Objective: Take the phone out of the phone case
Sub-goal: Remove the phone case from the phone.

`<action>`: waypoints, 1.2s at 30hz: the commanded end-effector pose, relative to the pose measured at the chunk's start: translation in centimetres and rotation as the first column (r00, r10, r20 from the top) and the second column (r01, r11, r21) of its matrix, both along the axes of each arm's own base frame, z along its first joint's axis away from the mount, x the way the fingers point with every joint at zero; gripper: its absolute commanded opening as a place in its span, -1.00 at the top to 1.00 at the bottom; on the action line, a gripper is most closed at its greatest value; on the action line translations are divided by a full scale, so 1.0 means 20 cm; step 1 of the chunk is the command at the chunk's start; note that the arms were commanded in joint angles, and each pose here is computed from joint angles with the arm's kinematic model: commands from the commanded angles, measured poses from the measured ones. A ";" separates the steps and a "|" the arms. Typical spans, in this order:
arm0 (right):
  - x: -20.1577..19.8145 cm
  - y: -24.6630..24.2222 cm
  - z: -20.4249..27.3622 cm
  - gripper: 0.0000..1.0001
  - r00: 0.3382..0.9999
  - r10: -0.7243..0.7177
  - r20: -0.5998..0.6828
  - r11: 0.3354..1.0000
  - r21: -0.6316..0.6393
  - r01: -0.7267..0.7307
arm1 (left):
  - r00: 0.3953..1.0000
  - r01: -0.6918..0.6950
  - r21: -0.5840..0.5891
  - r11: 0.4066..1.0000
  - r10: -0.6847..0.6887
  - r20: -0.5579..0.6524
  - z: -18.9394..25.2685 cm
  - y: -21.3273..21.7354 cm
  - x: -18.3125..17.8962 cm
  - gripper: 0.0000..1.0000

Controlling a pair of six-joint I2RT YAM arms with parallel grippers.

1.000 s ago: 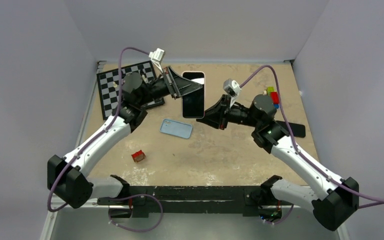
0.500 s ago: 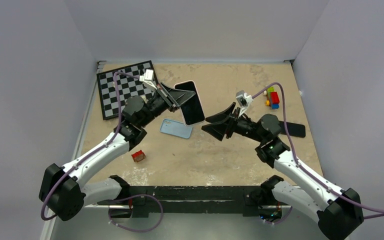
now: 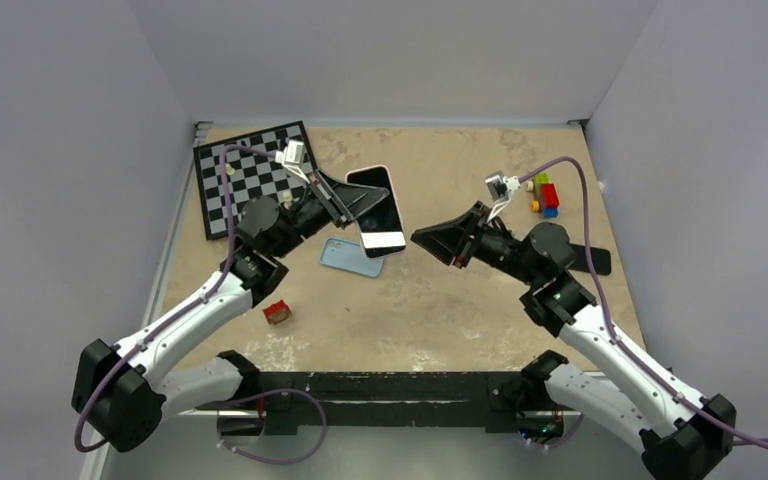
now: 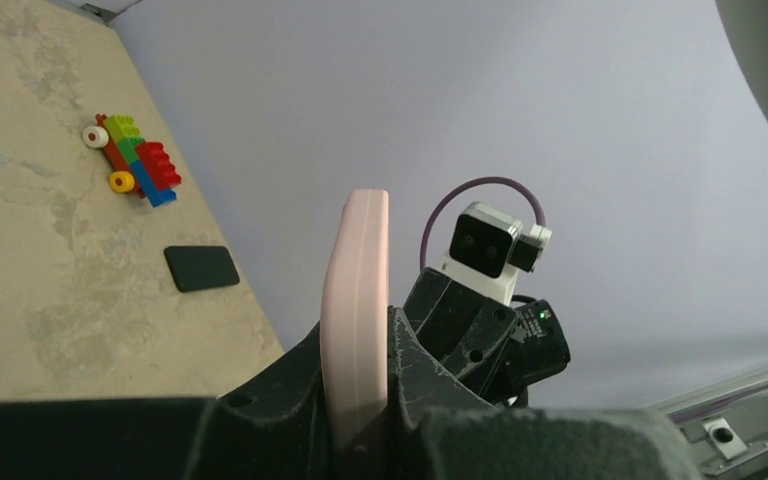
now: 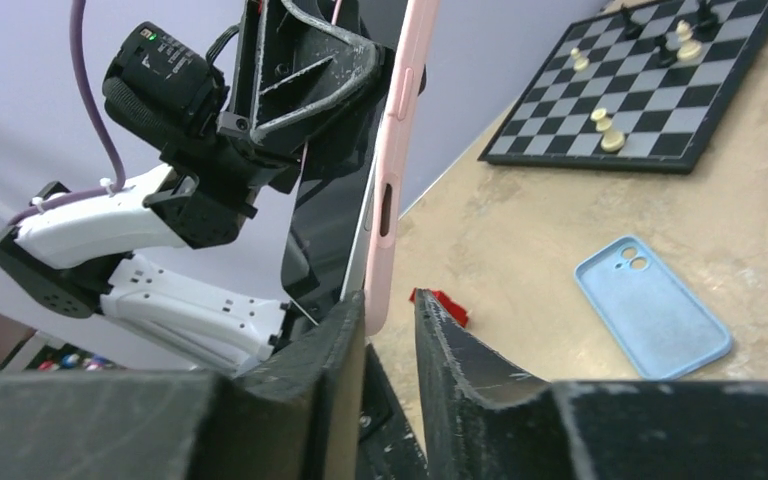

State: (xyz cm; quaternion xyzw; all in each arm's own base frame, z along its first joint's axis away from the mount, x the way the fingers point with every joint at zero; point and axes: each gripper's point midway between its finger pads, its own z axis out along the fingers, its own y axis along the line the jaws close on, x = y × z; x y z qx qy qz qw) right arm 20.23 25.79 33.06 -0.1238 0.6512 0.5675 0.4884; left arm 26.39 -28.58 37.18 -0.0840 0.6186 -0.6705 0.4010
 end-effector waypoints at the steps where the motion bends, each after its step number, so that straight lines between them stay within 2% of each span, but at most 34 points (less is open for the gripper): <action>1: -0.07 0.02 0.13 0.49 0.997 0.079 -0.028 0.996 0.053 -0.077 | 0.990 -0.002 0.040 0.999 -0.004 0.141 0.12 0.03 -0.07 1.00; 18: -0.14 0.14 -0.02 0.49 0.967 0.237 -0.097 0.965 0.134 -0.224 | 0.991 0.035 0.030 0.999 -0.038 0.131 0.11 -0.01 -0.05 1.00; 25: -0.08 0.15 -0.15 0.38 0.976 0.168 -0.139 0.985 0.049 -0.163 | 0.990 0.058 0.017 0.998 -0.059 0.128 0.12 -0.02 -0.07 1.00; 31: -0.10 0.10 -0.10 0.30 0.987 0.125 -0.100 0.992 0.020 -0.124 | 0.991 0.018 0.044 0.999 -0.024 0.135 0.12 0.02 -0.06 1.00; 36: -0.12 0.10 -0.07 0.27 0.985 0.148 -0.089 0.989 0.033 -0.146 | 0.990 0.007 0.046 0.999 -0.014 0.137 0.13 0.03 -0.05 1.00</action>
